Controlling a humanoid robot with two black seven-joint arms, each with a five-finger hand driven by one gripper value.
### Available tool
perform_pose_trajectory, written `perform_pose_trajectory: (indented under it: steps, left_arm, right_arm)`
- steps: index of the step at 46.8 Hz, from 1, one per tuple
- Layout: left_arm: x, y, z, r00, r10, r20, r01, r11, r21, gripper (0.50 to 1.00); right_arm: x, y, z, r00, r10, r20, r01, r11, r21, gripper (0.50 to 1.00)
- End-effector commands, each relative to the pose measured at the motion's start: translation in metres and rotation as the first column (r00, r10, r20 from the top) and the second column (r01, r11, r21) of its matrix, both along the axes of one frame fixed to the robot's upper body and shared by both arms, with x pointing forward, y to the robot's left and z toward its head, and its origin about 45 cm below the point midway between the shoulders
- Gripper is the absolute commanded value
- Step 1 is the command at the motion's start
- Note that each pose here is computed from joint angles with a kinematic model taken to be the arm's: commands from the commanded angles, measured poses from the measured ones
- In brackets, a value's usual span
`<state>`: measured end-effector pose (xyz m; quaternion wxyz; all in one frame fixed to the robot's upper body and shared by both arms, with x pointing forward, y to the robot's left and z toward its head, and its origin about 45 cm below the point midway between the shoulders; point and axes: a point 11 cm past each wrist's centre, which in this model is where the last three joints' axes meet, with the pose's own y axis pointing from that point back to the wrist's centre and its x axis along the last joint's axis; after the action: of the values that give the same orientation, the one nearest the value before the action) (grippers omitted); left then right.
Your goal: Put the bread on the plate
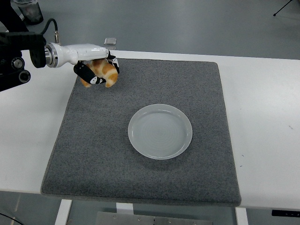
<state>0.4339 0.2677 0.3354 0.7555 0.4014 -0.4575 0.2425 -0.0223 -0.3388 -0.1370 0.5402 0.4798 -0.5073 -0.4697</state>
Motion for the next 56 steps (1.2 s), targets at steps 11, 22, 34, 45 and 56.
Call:
perform_pose_trajectory:
  steps: [11, 22, 34, 45, 56]
  left_arm:
    - [0.012, -0.017, 0.078, 0.993, -0.031, 0.116, 0.039, 0.997, -0.063, 0.5]
    - [0.005, -0.043, 0.116, 0.981, -0.111, 0.158, 0.127, 0.988, -0.093, 0.5]
    - [-0.015, -0.1, 0.113, 0.951, -0.275, 0.141, 0.292, 0.949, -0.116, 0.5]
    - [-0.034, -0.139, 0.095, 0.917, -0.395, 0.062, 0.4, 0.91, -0.114, 0.5]
    - [-0.044, -0.168, 0.062, 0.887, -0.462, -0.01, 0.458, 0.882, -0.113, 0.5]
  right_arm:
    - [0.0, 0.0, 0.0, 1.0, 0.0, 0.0, 0.0, 1.0, 0.0, 0.952]
    - [0.0, 0.0, 0.0, 1.0, 0.0, 0.0, 0.0, 1.0, 0.0, 0.952]
    - [0.0, 0.0, 0.0, 1.0, 0.0, 0.0, 0.0, 1.0, 0.0, 0.952]
    - [0.0, 0.0, 0.0, 1.0, 0.0, 0.0, 0.0, 1.0, 0.0, 0.952]
    - [0.0, 0.0, 0.0, 1.0, 0.0, 0.0, 0.0, 1.0, 0.0, 0.952]
